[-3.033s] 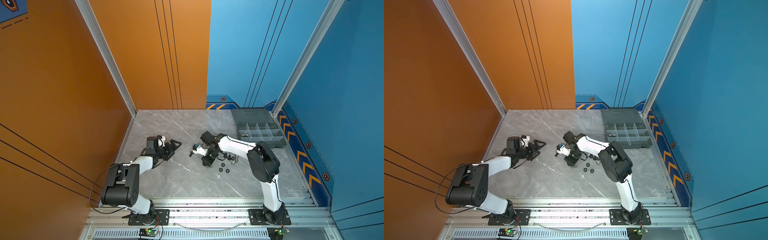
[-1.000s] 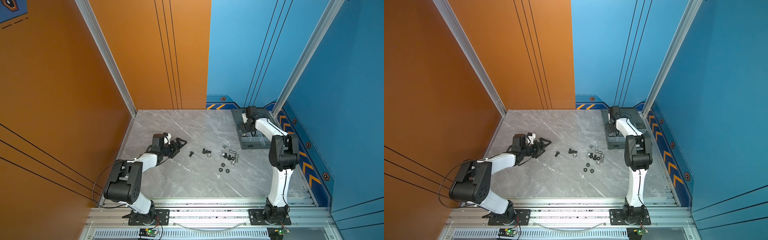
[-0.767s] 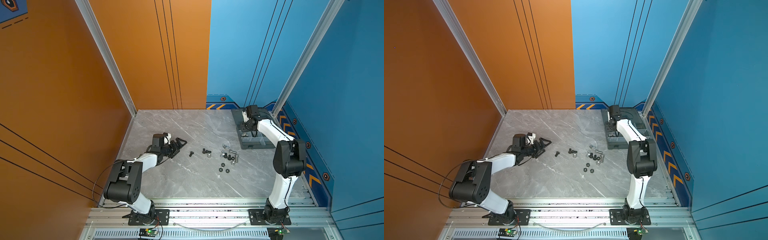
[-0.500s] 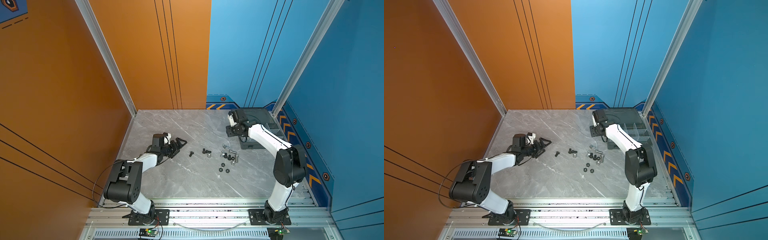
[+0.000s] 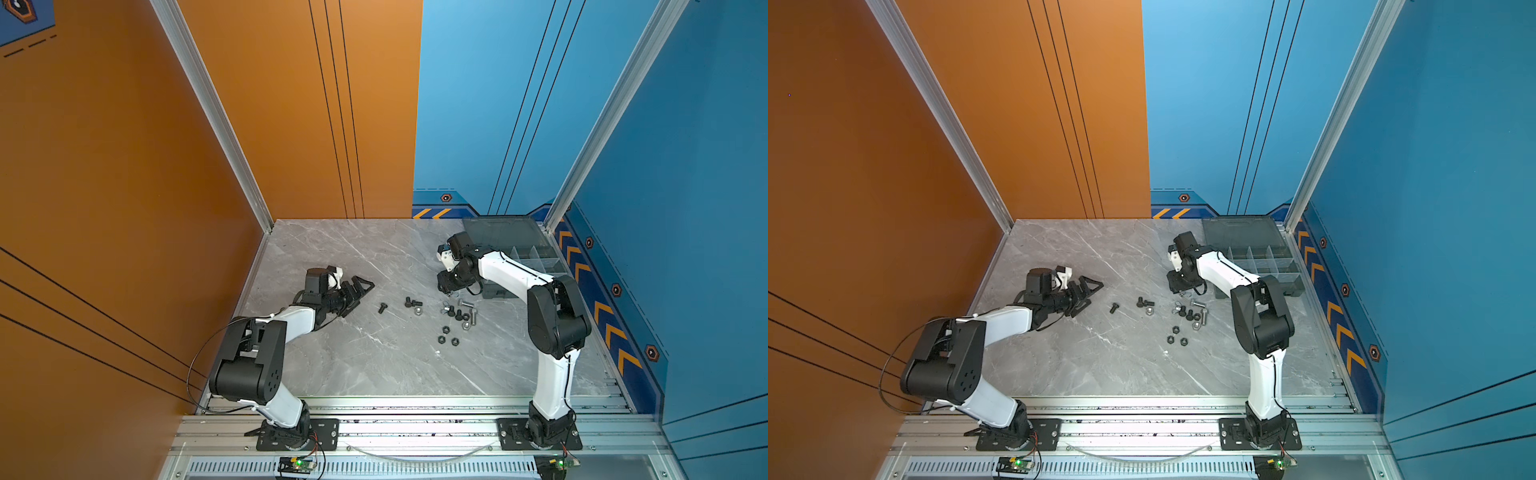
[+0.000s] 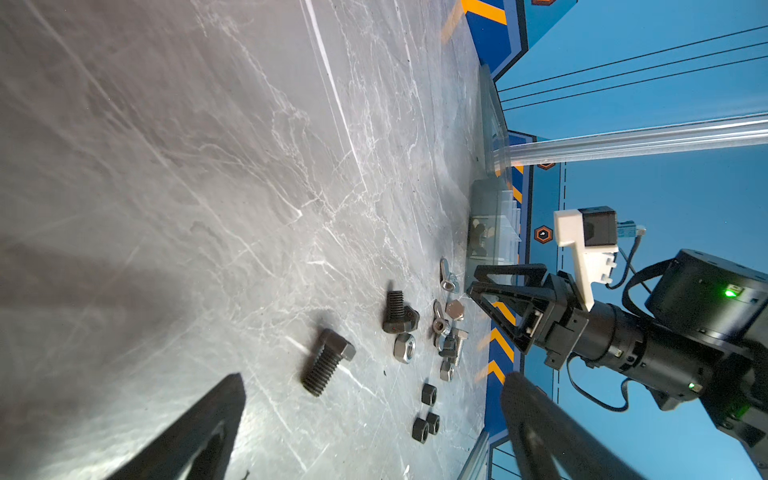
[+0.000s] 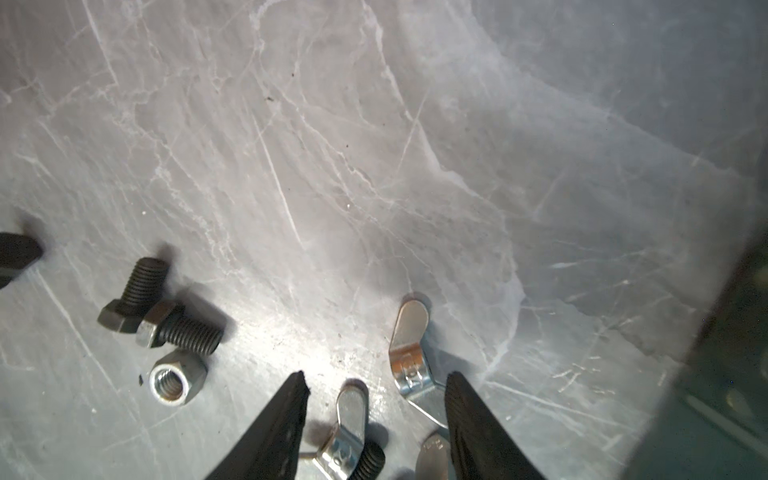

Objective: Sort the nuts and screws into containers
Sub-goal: 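Move the open right gripper back over the pile of parts, then lower the right gripper and grasp a silver wing nut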

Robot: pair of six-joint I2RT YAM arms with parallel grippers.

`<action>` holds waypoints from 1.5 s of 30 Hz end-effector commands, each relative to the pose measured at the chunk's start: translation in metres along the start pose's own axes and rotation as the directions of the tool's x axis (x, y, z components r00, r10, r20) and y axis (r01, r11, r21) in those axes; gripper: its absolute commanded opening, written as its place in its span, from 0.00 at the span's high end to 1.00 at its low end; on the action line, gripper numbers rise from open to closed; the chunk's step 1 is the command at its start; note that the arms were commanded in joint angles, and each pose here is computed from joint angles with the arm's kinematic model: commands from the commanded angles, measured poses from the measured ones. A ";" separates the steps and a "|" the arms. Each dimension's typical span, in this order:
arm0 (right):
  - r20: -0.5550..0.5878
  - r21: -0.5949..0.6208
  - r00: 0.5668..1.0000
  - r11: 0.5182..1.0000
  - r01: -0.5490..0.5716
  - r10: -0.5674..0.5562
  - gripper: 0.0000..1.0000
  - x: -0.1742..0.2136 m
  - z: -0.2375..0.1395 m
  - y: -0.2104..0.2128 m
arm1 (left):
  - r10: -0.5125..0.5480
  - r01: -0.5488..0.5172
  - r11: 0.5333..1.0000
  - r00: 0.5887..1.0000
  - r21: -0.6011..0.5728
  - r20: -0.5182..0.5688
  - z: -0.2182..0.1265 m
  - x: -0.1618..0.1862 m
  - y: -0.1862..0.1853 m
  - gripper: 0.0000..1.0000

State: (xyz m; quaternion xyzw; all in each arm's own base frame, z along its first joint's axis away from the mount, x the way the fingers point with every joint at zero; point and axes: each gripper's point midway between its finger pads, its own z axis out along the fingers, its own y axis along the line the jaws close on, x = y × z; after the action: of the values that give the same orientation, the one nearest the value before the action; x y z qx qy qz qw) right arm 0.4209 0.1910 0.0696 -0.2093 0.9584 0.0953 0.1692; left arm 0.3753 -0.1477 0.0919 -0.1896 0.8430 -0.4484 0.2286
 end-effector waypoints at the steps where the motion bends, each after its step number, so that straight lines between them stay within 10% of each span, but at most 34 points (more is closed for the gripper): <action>1: -0.030 -0.043 0.995 0.994 0.098 -0.099 0.43 0.001 -0.008 0.000 | 0.016 -0.016 1.000 1.000 0.013 0.008 0.001 -0.004 -0.003 0.02; 45: -0.180 -0.109 0.971 0.984 0.140 -0.158 0.49 0.025 0.039 -0.023 | 0.007 -0.007 1.000 1.000 0.009 0.003 0.008 -0.002 -0.007 0.02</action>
State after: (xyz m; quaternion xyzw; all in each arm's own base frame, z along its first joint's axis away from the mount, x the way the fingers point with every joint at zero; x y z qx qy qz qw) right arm 0.4252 0.1697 0.0263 -0.2919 0.9471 0.0991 0.0896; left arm 0.3757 -0.1528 0.0903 -0.1879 0.8427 -0.4507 0.2267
